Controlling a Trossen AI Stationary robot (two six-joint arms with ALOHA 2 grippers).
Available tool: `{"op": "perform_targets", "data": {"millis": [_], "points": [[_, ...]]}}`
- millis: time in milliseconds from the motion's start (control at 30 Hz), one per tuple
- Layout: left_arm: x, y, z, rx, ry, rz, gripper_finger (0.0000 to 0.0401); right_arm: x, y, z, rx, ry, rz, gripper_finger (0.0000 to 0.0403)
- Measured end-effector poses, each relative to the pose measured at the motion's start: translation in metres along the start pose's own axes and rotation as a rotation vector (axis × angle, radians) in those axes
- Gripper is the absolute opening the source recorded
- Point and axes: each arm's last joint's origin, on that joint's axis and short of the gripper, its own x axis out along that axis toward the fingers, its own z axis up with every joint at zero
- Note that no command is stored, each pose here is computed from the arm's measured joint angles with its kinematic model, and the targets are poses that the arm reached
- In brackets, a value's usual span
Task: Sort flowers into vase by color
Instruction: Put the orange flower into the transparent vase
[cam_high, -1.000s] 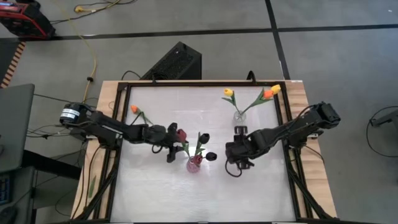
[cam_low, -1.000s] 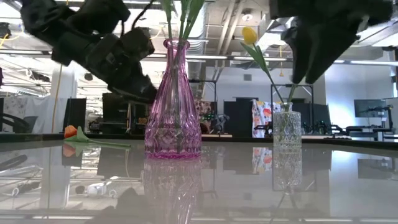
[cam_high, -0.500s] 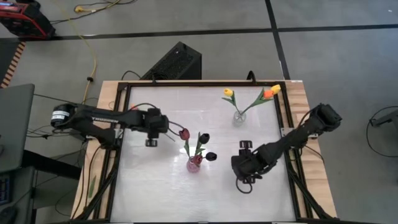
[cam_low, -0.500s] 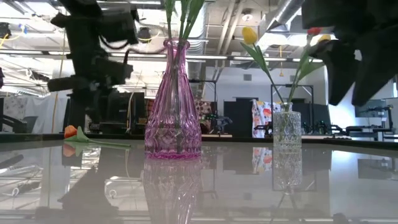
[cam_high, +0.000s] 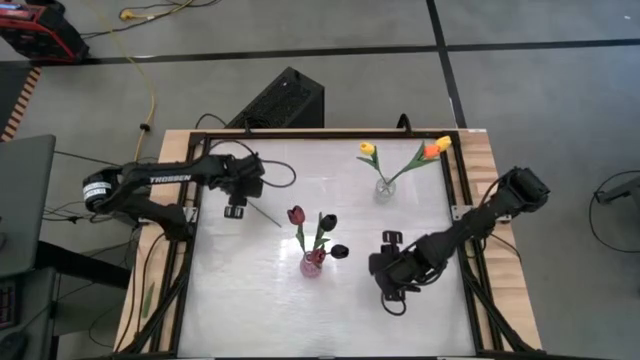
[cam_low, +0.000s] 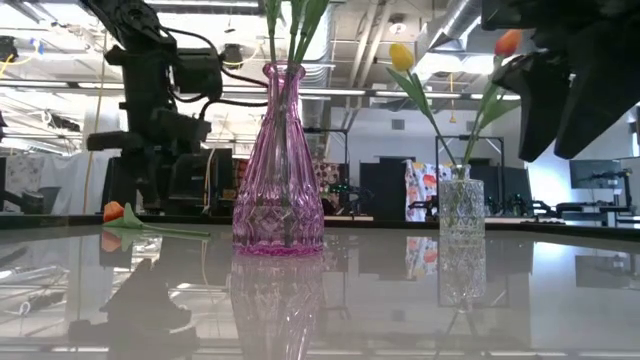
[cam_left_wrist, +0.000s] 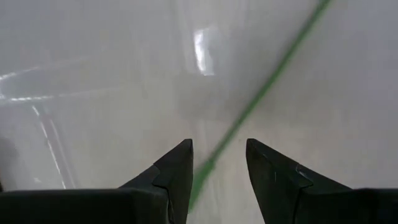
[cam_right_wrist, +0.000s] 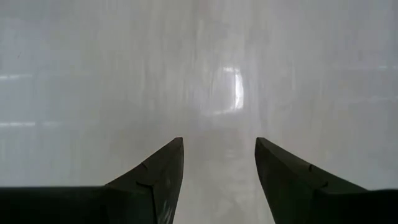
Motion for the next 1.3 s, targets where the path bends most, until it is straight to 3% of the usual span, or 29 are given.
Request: {"op": "perform_targets", "data": {"millis": [333, 600, 733, 933, 1000, 1133, 1300], "points": [[0.034, -0.007, -0.024, 0.062, 0.005, 0.011, 0.0139, -0.001, 0.004, -0.002, -0.018, -0.023, -0.024, 0.0224], [0.042, -0.009, -0.031, 0.077, -0.013, 0.026, 0.0136, -0.002, 0.004, -0.001, -0.041, -0.030, -0.027, 0.0224], [0.043, -0.010, -0.032, 0.080, -0.023, 0.007, 0.0103, -0.002, 0.006, 0.001, -0.033, -0.053, -0.013, 0.0224], [0.044, -0.010, -0.032, 0.084, -0.033, -0.005, 0.0014, -0.002, 0.006, 0.002, -0.031, -0.065, -0.006, 0.0224], [0.044, -0.010, -0.032, 0.074, -0.041, -0.010, 0.0006, -0.002, 0.006, 0.002, -0.032, -0.066, -0.006, 0.0224], [0.038, -0.009, -0.023, 0.037, -0.063, -0.028, 0.0001, -0.002, 0.006, 0.002, -0.032, -0.066, -0.006, 0.0224], [0.009, -0.001, 0.011, -0.065, -0.211, -0.042, 0.0000, -0.002, 0.005, 0.003, -0.029, -0.065, -0.008, 0.0224]]}}
